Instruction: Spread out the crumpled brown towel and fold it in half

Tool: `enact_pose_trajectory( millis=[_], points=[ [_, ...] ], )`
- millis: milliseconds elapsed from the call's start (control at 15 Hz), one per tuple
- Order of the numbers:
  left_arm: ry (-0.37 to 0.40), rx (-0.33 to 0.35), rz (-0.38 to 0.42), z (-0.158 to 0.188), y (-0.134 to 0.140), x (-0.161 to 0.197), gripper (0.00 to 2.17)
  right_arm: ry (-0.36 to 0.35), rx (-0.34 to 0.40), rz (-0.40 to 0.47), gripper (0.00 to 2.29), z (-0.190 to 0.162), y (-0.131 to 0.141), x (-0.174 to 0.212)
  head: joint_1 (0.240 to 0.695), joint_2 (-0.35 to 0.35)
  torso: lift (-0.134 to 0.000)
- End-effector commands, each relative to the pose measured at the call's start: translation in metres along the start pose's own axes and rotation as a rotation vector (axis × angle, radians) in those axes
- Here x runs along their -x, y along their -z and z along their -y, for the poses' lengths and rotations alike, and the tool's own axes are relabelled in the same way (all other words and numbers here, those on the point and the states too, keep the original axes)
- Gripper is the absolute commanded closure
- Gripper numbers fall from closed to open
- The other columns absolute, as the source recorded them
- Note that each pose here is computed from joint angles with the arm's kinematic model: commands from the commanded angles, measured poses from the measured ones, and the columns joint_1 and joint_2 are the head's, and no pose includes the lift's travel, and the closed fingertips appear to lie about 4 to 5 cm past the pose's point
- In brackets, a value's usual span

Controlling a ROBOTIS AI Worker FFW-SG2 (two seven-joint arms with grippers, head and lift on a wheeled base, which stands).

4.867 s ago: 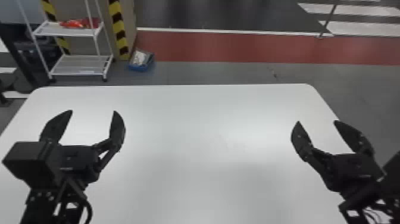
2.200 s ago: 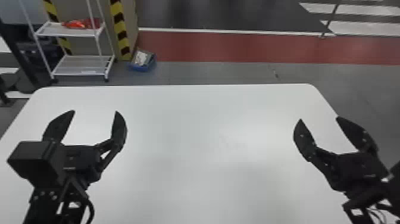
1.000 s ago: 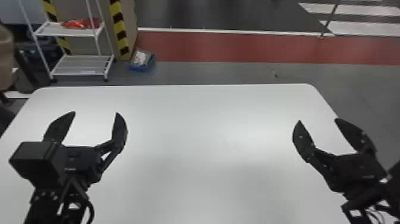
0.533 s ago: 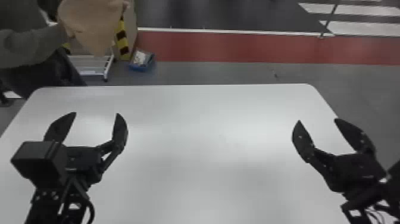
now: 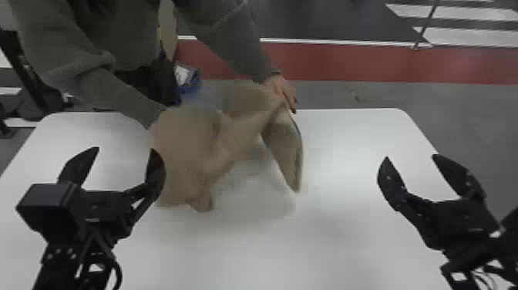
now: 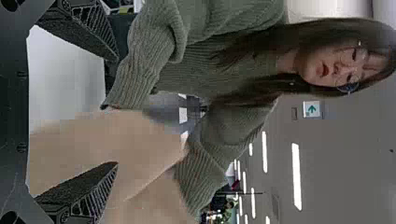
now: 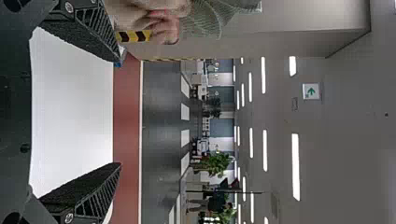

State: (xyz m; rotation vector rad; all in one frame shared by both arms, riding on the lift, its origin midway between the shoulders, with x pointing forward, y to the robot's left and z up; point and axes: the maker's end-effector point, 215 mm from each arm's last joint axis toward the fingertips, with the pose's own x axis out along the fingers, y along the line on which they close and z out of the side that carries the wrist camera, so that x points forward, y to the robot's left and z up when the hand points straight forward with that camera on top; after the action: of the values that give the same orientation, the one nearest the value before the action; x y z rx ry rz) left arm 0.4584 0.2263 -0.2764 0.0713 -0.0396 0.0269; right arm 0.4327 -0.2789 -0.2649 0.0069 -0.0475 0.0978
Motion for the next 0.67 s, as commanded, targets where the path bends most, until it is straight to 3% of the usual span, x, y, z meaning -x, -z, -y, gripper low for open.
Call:
enact_pose_trajectory(
  millis=[0,600],
  points=[
    [0.003,-0.001,-0.002,0.0010,0.0005,-0.0002,0.09,0.000,0.000,0.000,0.09,-0.0002,-0.0002,0.0004,0.695,-0.066,-0.125],
    [0.009,-0.008,-0.007,0.0039,-0.0001,0.0002,0.09,-0.003,0.001,0.001,0.09,-0.0013,-0.0026,0.0013,0.695,-0.069,-0.125]
  ],
)
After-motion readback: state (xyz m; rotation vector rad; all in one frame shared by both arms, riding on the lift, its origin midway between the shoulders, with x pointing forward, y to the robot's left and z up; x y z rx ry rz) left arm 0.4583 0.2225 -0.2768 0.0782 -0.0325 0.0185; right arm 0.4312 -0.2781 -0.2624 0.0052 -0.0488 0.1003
